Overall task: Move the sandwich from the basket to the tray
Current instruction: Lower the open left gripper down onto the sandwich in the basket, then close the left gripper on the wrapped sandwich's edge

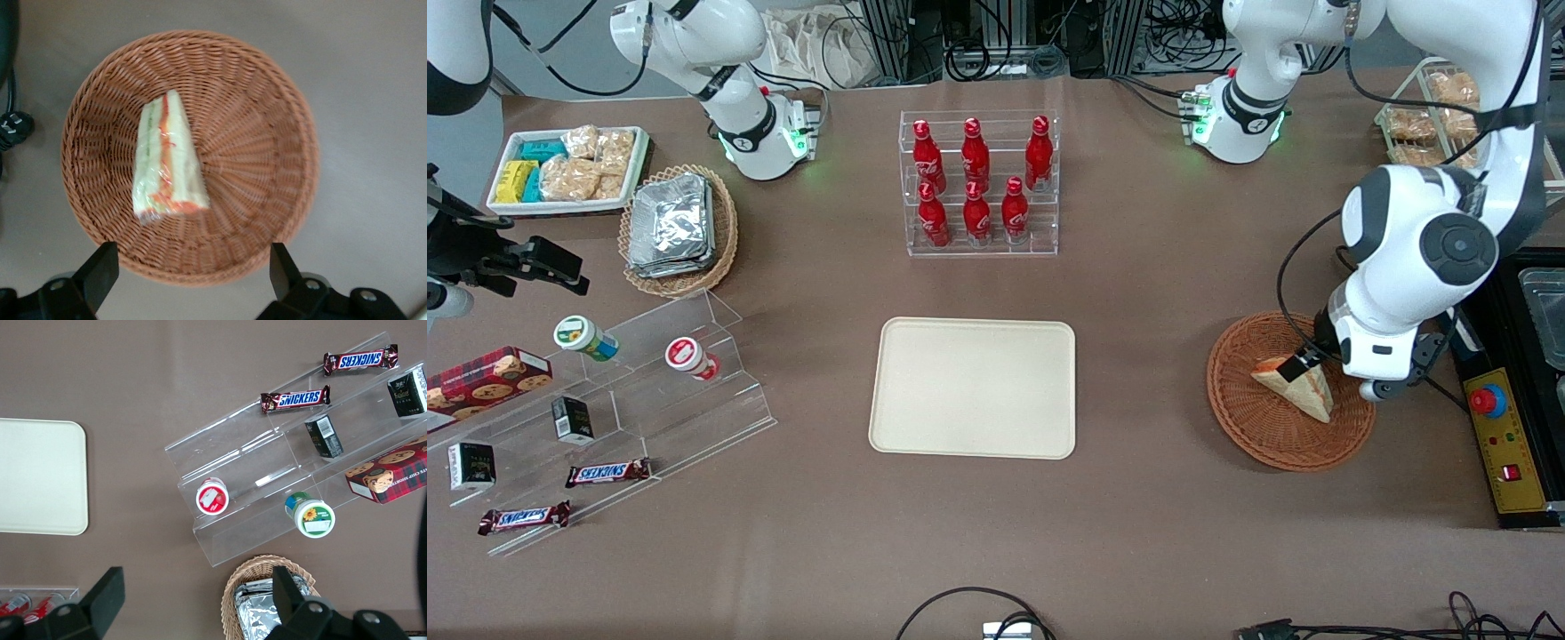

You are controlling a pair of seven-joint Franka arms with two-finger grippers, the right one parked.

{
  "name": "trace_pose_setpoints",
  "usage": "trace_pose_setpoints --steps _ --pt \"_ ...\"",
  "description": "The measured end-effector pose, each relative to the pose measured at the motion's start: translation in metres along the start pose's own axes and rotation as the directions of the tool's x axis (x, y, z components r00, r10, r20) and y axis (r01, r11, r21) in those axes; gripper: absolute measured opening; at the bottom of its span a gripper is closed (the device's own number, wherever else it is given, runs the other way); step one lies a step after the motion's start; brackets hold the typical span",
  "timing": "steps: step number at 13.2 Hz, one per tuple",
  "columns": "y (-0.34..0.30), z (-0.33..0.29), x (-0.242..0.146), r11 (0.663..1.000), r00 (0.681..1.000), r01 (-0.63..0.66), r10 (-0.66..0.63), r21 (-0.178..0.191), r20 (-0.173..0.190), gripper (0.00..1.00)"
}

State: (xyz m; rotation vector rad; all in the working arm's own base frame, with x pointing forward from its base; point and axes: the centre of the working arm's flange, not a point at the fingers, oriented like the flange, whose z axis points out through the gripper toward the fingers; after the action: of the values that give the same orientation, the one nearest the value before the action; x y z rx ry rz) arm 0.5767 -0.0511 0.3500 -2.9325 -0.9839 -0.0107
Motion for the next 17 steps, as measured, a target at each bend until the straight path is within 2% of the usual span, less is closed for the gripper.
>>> trace_pose_setpoints --steps 3,7,11,12,13,14,17 --pt "-0.014 0.033 0.007 0.999 0.999 0.038 -0.038 0.017 0.008 1.00" --pt "-0.010 0.069 0.009 0.996 0.996 0.089 -0.089 0.009 -0.006 1.00" --pt "-0.008 0.099 0.008 0.995 0.995 0.097 -0.097 0.014 -0.006 1.00" --pt "-0.008 0.101 0.009 0.995 0.995 0.103 -0.103 0.012 -0.008 0.92" --pt "-0.007 0.102 0.009 0.994 0.994 0.111 -0.111 0.011 -0.009 0.92" --pt "-0.007 0.102 0.009 0.993 0.993 0.118 -0.117 0.010 -0.010 0.84" --pt "-0.007 0.099 0.010 0.993 0.993 0.116 -0.116 0.008 -0.014 0.49"
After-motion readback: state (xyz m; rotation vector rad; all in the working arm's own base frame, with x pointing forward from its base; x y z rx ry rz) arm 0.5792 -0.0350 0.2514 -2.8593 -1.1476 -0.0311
